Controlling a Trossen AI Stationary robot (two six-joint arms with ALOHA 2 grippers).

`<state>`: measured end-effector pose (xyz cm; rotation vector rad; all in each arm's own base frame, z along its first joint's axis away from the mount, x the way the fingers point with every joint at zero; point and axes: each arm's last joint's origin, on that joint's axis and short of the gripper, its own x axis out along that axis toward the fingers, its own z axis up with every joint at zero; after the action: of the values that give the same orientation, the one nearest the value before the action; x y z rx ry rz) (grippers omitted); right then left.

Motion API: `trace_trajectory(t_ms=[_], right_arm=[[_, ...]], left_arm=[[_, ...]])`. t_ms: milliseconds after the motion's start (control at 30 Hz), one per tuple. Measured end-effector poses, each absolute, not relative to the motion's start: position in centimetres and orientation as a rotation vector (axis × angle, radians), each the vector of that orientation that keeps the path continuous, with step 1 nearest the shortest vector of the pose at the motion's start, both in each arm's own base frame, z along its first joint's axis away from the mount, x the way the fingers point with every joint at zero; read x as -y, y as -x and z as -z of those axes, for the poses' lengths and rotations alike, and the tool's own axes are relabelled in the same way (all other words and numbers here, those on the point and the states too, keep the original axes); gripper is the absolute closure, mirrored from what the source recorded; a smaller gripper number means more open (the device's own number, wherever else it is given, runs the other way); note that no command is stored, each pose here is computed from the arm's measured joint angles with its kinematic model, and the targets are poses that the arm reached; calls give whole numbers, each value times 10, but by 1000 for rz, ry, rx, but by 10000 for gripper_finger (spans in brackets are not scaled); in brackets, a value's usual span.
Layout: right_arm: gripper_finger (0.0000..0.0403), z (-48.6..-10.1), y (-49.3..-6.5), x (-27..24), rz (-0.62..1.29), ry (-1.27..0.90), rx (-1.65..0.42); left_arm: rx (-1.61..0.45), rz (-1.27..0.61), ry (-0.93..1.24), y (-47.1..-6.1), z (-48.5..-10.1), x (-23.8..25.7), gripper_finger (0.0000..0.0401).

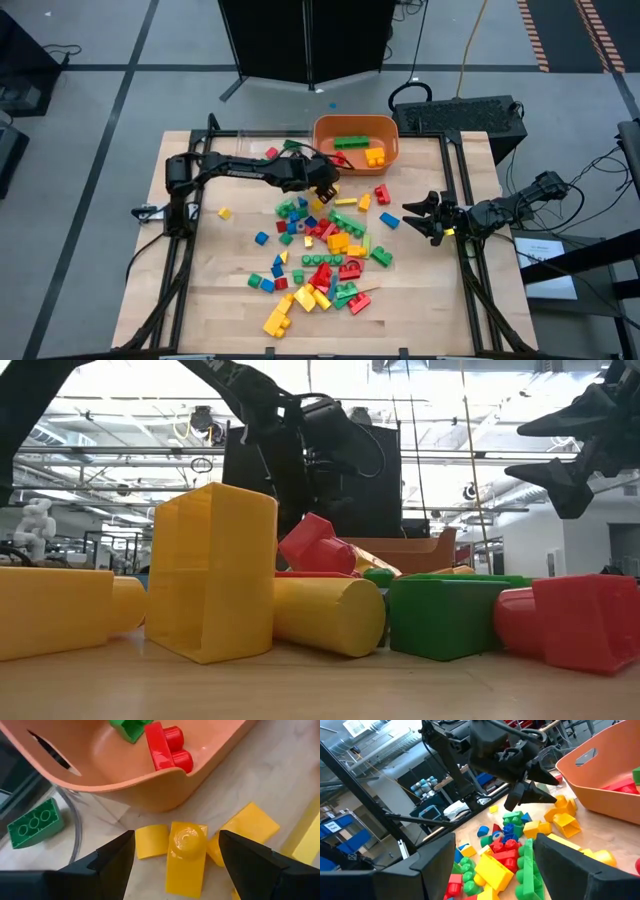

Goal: Sort blocks by size
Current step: Put the big yellow game piece into the orange bin

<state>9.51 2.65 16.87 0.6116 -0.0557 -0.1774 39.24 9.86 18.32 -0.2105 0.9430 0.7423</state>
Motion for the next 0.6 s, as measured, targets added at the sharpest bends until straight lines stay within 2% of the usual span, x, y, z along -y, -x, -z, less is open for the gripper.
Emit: trace_trajectory(t_ms=[233, 467, 600], right_arm=[[142, -169, -95, -26, 177, -611, 56], [142, -169, -95, -27, 177, -614, 56], [142, -169, -95, -27, 177, -614, 56]], left_arm=[[-916, -699, 219, -394, -173, -97, 111], [-975, -695, 275, -383, -157, -96, 112], [-956, -666, 304, -384, -156, -100, 137]])
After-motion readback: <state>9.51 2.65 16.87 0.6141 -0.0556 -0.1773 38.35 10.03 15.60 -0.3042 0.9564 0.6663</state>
